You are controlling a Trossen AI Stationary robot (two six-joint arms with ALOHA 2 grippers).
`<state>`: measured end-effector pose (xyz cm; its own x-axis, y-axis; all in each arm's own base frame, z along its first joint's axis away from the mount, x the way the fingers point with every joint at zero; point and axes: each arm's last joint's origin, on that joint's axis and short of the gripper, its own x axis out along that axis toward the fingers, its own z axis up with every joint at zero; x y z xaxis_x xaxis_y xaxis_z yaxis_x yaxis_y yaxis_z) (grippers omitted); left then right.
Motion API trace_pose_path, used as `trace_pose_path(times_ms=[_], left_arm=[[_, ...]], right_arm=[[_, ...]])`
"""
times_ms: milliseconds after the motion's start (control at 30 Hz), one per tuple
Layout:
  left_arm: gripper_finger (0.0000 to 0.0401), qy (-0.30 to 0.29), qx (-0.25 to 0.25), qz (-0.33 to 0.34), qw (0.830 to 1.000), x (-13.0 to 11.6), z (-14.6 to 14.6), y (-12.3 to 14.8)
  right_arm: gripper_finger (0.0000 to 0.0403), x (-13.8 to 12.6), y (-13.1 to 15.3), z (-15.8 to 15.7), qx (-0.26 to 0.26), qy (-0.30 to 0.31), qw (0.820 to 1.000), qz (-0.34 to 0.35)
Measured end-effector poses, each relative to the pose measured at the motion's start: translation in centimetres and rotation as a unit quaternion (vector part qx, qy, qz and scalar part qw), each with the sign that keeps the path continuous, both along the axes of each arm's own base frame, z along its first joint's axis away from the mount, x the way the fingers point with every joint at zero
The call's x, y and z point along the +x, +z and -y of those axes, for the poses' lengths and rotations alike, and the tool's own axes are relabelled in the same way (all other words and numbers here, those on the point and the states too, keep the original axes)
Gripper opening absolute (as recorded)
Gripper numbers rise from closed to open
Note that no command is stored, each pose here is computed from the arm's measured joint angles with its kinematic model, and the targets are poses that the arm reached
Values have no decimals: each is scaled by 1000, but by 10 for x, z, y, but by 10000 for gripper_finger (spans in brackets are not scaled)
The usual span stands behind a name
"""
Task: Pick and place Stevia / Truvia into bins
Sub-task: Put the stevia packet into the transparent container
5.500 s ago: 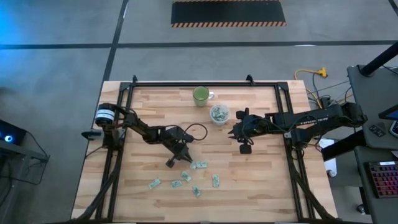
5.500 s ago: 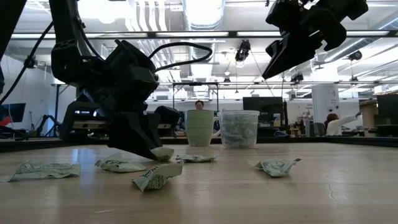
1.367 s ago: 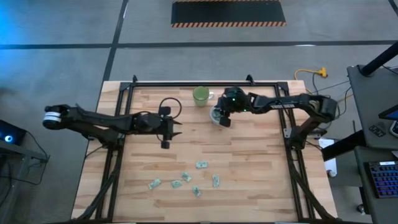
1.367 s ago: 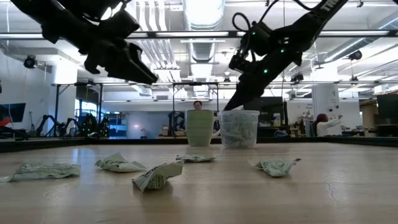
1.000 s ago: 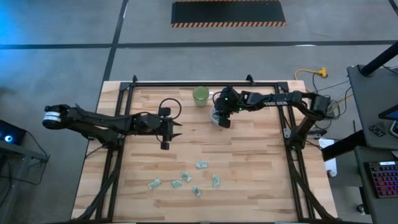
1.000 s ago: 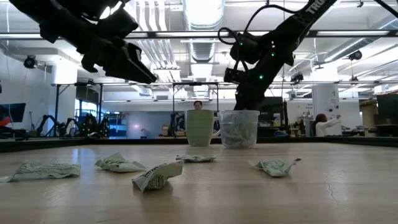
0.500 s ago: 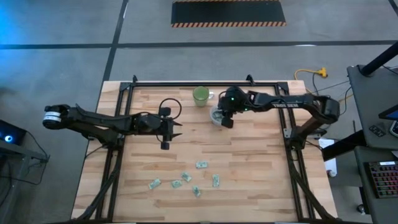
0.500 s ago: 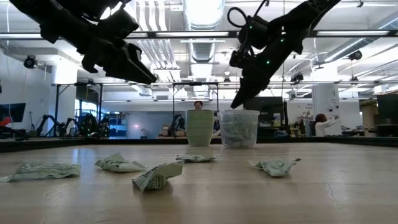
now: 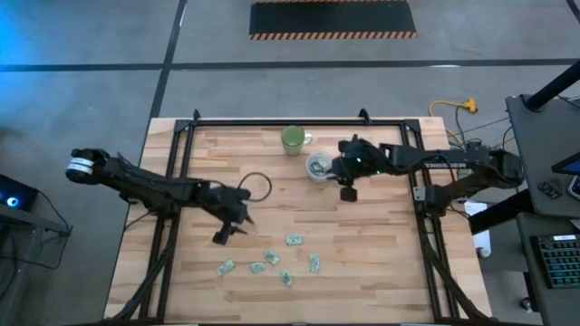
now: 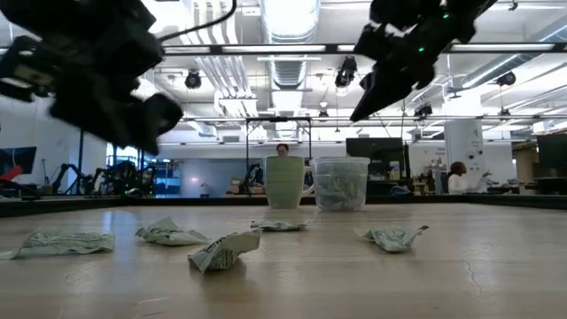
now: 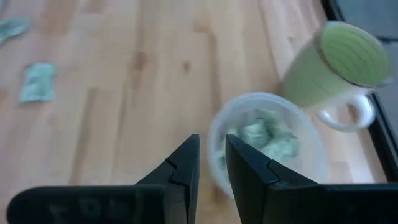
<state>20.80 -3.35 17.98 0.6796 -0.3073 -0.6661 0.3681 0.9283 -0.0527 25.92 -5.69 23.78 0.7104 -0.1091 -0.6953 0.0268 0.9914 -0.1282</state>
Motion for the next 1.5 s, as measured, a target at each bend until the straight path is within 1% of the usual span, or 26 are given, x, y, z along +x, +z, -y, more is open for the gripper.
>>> trace_pose_path(times_ms=[100, 267, 367, 533, 667, 800, 967, 1133, 1233, 1333, 1500], left_arm=[[162, -2, -33, -42, 999, -6, 16, -11], [162, 8, -79, -105, 991, -13, 45, -20], [162, 34, -88, -145, 985, -19, 61, -23], [162, 91, -100, -218, 967, -29, 81, -25], [162, 108, -99, -238, 960, -30, 90, -27], [162, 109, -95, -244, 959, -26, 94, -28], [162, 115, -92, -267, 952, -20, 99, -35], [162, 118, -81, -286, 948, -14, 103, -40], [161, 120, -71, -296, 945, -10, 105, -38], [148, 121, -64, -300, 944, -9, 106, -35], [99, 111, -58, -294, 948, -9, 106, -34]], right_arm=[[68, -8, 4, -12, -3, 22, 1000, 13], [68, -18, 13, -23, 0, 33, 999, 37], [68, -19, 16, -27, 1, 39, 998, 46], [68, -19, 15, -31, 9, 40, 998, 45], [68, -19, 12, -32, 17, 36, 998, 38], [68, -18, 11, -32, 22, 31, 999, 36], [68, -18, 10, -32, 30, 25, 999, 35], [68, -19, 9, -32, 31, 24, 999, 33], [68, -19, 9, -32, 34, 21, 999, 34], [68, -19, 8, -32, 34, 21, 999, 33], [68, -19, 8, -32, 32, 23, 999, 33]])
